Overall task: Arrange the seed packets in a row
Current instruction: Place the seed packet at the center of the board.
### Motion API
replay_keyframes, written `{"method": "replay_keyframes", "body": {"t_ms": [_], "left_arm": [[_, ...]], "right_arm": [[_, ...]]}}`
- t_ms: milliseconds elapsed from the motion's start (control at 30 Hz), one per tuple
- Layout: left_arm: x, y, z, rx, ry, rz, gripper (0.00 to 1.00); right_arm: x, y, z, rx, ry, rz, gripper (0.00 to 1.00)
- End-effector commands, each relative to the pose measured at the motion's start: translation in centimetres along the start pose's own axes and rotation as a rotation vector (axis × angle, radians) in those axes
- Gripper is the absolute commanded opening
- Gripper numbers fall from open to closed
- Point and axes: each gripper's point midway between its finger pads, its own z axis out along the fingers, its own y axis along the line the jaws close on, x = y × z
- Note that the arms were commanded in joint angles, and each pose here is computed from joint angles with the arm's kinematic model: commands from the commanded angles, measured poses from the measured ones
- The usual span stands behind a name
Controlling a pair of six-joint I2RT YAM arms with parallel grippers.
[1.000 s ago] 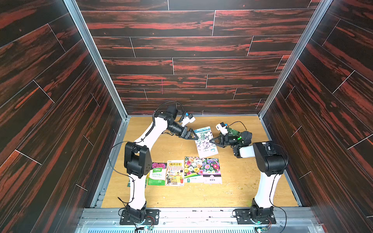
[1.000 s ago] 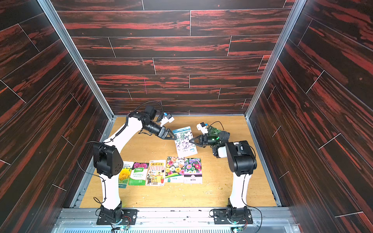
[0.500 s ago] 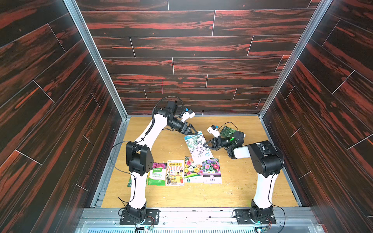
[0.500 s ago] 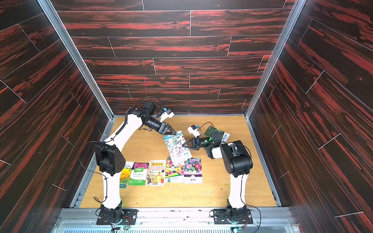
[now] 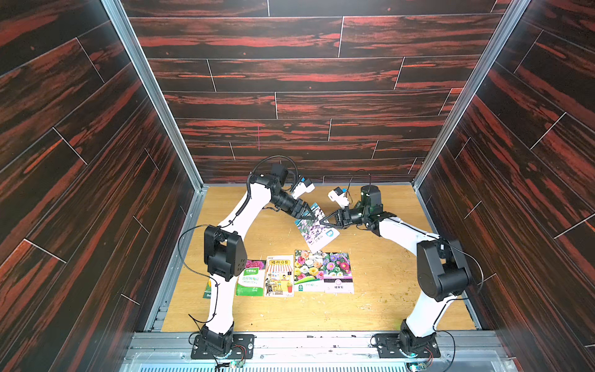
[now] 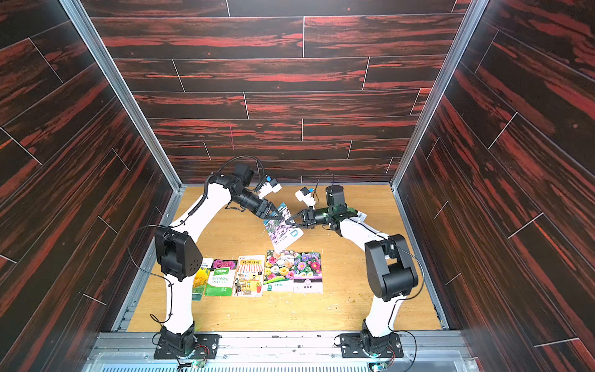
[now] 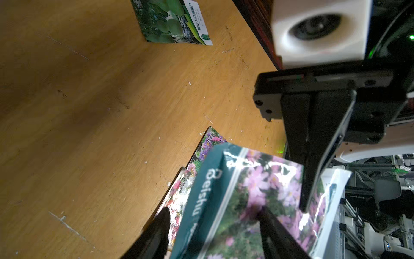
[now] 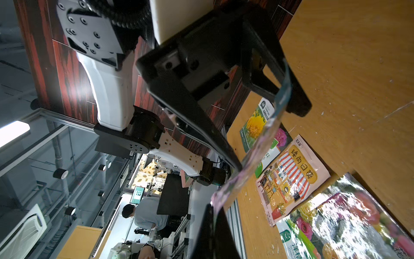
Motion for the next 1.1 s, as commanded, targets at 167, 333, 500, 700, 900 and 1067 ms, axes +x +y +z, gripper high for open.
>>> {"method": "replay_keyframes", "body": {"t_ms": [167, 333, 500, 700, 900, 1067], "left_arm": [[-2.9, -0.2, -1.5, 0.079, -0.101, -0.01, 0.8], [-1.9, -3.3, -2.0, 0.247, -0.081, 0.006, 0.73], [0.4, -3.0, -1.2, 0.218, -0.022, -0.005, 0.66], [0.0, -2.9, -0.4, 0.197, -0.013, -0.01, 0.34], [-1.5, -3.3, -0.4, 0.139, -0.055, 0.027, 0.0], [-4.6, 0.0, -1.7, -0.092, -0.202, -0.044, 0.0]], "right_arm": [[1.9, 0.0, 0.5, 0.036, 0.034, 0.019, 0.0], [1.6, 0.1, 0.4, 0.053, 0.028, 0.009, 0.0], [0.9, 0.7, 0.1, 0.053, 0.023, -0.006, 0.0], [0.4, 1.3, 0.1, 0.046, 0.025, -0.017, 0.0], [-0.4, 0.3, -0.5, 0.121, -0.015, -0.017, 0.43], [-3.8, -3.4, -6.0, 0.347, -0.237, 0.071, 0.73]]}}
